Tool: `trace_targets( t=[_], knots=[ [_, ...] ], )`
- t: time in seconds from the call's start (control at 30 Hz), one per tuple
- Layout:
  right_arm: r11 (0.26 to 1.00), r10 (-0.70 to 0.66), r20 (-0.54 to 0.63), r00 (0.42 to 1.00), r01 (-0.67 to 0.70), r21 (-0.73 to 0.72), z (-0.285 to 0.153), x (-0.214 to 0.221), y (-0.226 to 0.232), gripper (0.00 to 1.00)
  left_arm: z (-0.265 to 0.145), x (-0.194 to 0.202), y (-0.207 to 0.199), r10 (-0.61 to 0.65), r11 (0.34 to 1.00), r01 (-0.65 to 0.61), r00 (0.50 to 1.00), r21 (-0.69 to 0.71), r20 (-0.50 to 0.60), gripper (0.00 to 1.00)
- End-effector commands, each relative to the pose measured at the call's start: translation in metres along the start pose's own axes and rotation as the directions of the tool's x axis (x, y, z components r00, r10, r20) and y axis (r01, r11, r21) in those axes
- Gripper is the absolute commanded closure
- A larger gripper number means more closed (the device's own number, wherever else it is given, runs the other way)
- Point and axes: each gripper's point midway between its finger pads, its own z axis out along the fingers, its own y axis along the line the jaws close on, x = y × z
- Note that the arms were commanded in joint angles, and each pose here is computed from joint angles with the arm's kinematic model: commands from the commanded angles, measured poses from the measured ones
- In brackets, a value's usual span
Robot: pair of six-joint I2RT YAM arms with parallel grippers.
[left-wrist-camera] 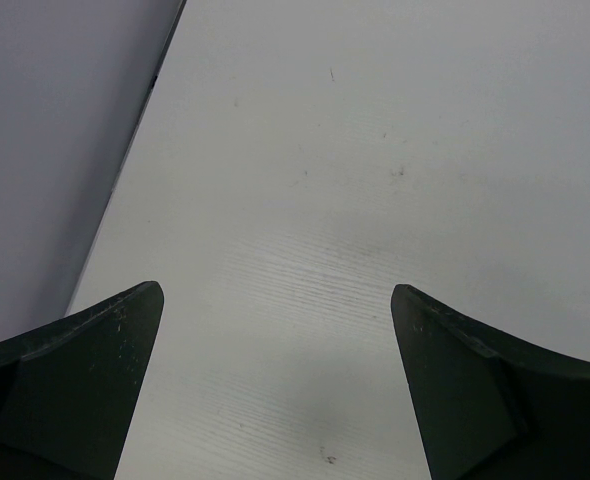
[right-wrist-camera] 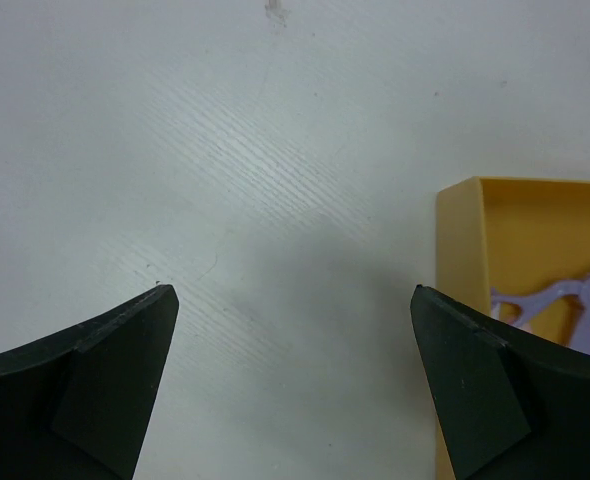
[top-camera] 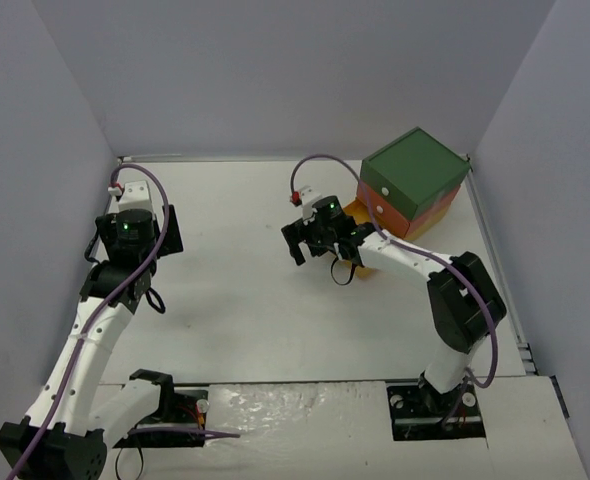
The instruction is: Organize the makeup
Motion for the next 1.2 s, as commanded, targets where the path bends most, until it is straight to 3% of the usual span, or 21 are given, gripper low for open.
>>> trace_targets(
  t=[0.0, 0.43, 0.83, 1.17],
  knots=[
    [1.000, -0.017, -0.037, 0.999, 0.017, -0.001, 0.024, 0.008, 0.002, 0.00, 0.000, -0.019, 0.000, -0.041, 0.999, 0.042, 0.997, -0.003, 0.059, 0.03],
    [0.946, -0.023, -0.085, 0.996, 0.049, 0.320, 0.023, 0.021, -0.074, 0.00, 0.000, -0.019, 0.000, -0.043, 0.999, 0.043, 0.997, -0.002, 0.059, 0.03],
    [0.866, 0.025, -0.111, 0.993, 0.034, 0.499, 0.008, 0.029, -0.144, 0.00, 0.002, -0.018, -0.001, -0.037, 0.999, 0.037, 0.998, -0.004, 0.052, 0.03],
    [0.788, 0.019, -0.143, 0.990, 0.074, 0.611, 0.011, 0.027, -0.174, 0.00, 0.002, -0.018, 0.000, -0.038, 0.999, 0.038, 0.998, -0.008, 0.054, 0.03]
  ],
)
